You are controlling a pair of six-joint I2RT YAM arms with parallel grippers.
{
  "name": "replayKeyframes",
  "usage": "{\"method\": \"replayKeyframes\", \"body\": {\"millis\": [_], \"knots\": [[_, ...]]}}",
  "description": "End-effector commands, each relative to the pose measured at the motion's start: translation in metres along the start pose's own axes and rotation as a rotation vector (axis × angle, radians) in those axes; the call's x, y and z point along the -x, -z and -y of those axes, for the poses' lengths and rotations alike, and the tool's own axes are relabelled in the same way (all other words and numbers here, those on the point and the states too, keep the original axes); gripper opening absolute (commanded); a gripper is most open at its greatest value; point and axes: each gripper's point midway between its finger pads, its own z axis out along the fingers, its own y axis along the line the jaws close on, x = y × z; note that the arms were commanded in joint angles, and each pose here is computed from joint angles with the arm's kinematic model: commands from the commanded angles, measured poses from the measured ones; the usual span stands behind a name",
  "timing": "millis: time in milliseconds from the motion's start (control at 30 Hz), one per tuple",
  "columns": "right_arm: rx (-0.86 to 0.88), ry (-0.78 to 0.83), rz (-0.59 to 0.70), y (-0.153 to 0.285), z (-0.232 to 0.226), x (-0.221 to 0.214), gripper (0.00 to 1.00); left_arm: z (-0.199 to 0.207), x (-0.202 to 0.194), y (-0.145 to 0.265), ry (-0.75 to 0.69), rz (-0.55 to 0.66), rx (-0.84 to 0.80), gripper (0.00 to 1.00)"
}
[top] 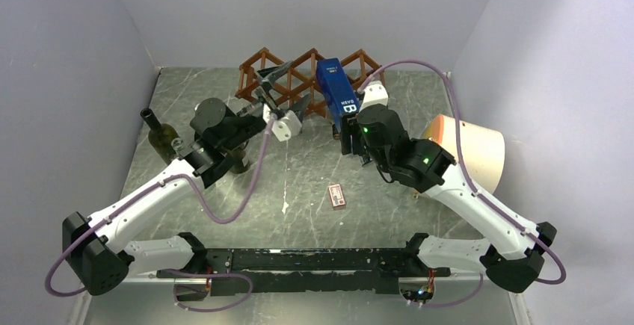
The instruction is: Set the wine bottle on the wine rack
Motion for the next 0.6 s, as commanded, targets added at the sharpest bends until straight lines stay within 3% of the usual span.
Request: {"method": "replayKeyframes", "body": {"millis": [0, 100, 200, 300, 333, 433, 567], "knots": [[0.060, -0.153, 0.200, 0.009, -0.010, 0.049, 0.00, -0.056, 0.023, 0.021, 0.380, 0.068, 0.319, 0.85], [0.101, -0.138, 0.169, 0.004, -0.019, 0.037, 0.00, -0.068, 0.009, 0.038, 0.597, 0.016, 0.466, 0.85], [0.148, -0.122, 0.140, -0.001, -0.030, 0.026, 0.00, -0.057, -0.007, 0.045, 0.742, -0.098, 0.472, 0.84], [0.183, -0.116, 0.109, -0.011, -0.040, 0.013, 0.00, -0.038, -0.019, 0.054, 0.957, -0.258, 0.455, 0.96], [0.196, -0.119, 0.103, -0.014, -0.044, 0.009, 0.00, -0.028, -0.022, 0.058, 0.994, -0.311, 0.423, 1.00], [0.228, -0.126, 0.068, -0.030, -0.057, -0.007, 0.00, 0.000, -0.032, 0.079, 1.094, -0.467, 0.390, 1.00], [0.251, -0.155, 0.023, -0.052, -0.072, -0.032, 0.00, 0.015, -0.042, 0.109, 1.145, -0.556, 0.435, 1.00]]}}
